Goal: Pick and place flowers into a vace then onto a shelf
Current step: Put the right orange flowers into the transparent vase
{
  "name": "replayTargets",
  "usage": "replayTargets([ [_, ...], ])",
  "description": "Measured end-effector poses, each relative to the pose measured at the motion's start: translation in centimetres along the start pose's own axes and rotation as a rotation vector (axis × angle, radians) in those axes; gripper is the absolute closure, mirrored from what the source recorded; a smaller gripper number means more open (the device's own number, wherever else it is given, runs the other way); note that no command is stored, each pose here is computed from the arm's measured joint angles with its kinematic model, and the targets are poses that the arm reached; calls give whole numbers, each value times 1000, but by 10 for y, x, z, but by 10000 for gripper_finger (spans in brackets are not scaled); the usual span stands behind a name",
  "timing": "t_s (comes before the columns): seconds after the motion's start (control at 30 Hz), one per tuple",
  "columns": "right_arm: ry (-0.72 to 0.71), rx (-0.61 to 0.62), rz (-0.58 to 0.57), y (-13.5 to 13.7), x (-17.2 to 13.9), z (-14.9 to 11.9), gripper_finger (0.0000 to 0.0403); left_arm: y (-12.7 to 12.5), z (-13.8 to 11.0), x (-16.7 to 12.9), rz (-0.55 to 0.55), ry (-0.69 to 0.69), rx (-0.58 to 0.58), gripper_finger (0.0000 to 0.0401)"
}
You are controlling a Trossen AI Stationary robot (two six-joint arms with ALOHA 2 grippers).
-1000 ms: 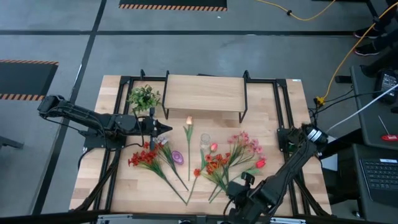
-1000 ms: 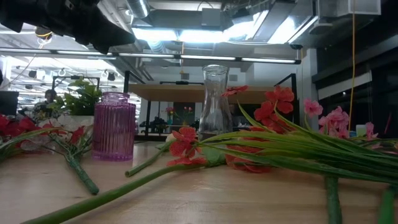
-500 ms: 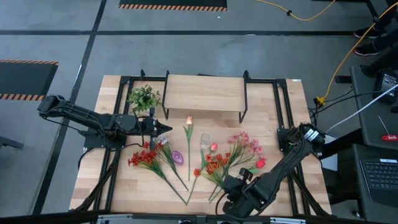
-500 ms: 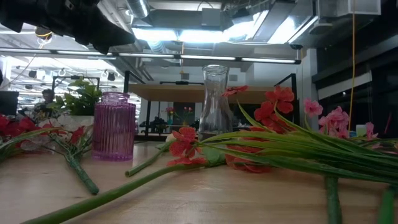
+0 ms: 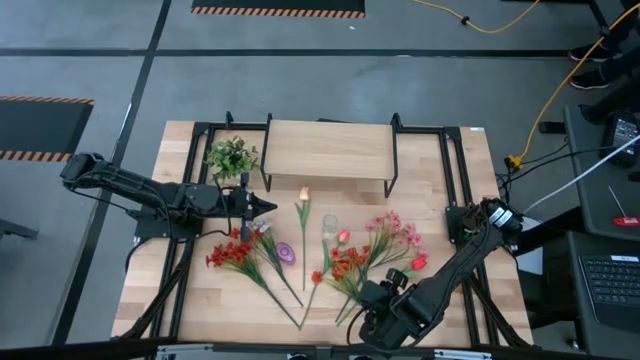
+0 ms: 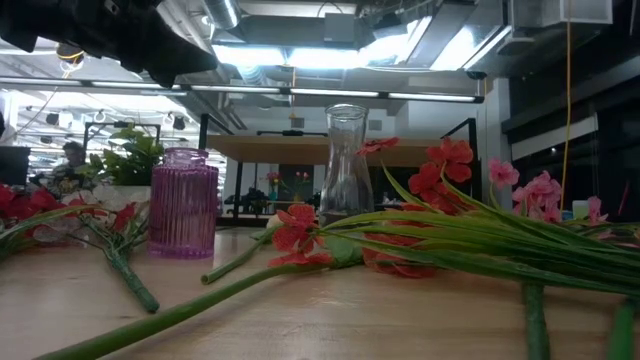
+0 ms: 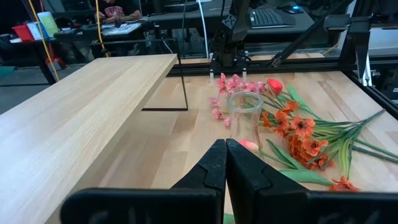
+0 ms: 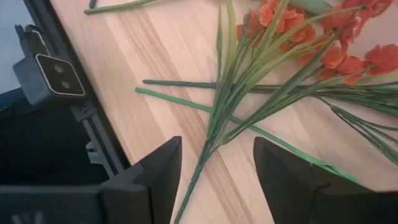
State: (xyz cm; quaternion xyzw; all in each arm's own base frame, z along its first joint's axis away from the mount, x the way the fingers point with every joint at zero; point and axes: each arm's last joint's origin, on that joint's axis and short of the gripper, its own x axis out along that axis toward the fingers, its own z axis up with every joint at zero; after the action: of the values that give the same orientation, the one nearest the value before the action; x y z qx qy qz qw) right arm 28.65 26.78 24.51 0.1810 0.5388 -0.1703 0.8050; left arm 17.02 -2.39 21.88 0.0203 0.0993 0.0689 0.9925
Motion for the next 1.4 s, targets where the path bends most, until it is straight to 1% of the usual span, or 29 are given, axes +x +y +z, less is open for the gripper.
replayTargets([
  [0.17,-6,-4,-2,1,0,-2,202,0,0,0,0,0,-1,397],
  [0.33,38,-18,-20,6,15,-8,202,-1,-1,0,-21,10,-56,397],
  [0.43,61,-21,-25,7,21,-10,202,-1,-1,0,-38,14,-54,397],
  [0.6,69,-2,-39,8,30,-8,202,-1,-1,0,-38,14,-51,397],
  [0.7,75,30,-37,6,36,-6,202,-1,-1,0,-38,14,-50,397],
  [0.8,133,46,-19,3,47,-7,202,-1,-1,0,-38,14,-49,397],
  [0.9,188,64,26,0,61,-9,202,-1,-2,0,-37,21,-46,397],
  [0.97,210,70,24,-4,69,-10,202,-1,-2,0,-38,21,-46,397],
  [1.1,218,79,8,-11,80,-10,202,-1,-2,0,-37,21,-46,397],
  [1.2,218,82,29,-12,85,-11,202,-1,-2,0,-37,21,-46,397],
  [1.4,236,72,33,-17,93,-12,202,-1,-2,0,-37,21,-46,397],
])
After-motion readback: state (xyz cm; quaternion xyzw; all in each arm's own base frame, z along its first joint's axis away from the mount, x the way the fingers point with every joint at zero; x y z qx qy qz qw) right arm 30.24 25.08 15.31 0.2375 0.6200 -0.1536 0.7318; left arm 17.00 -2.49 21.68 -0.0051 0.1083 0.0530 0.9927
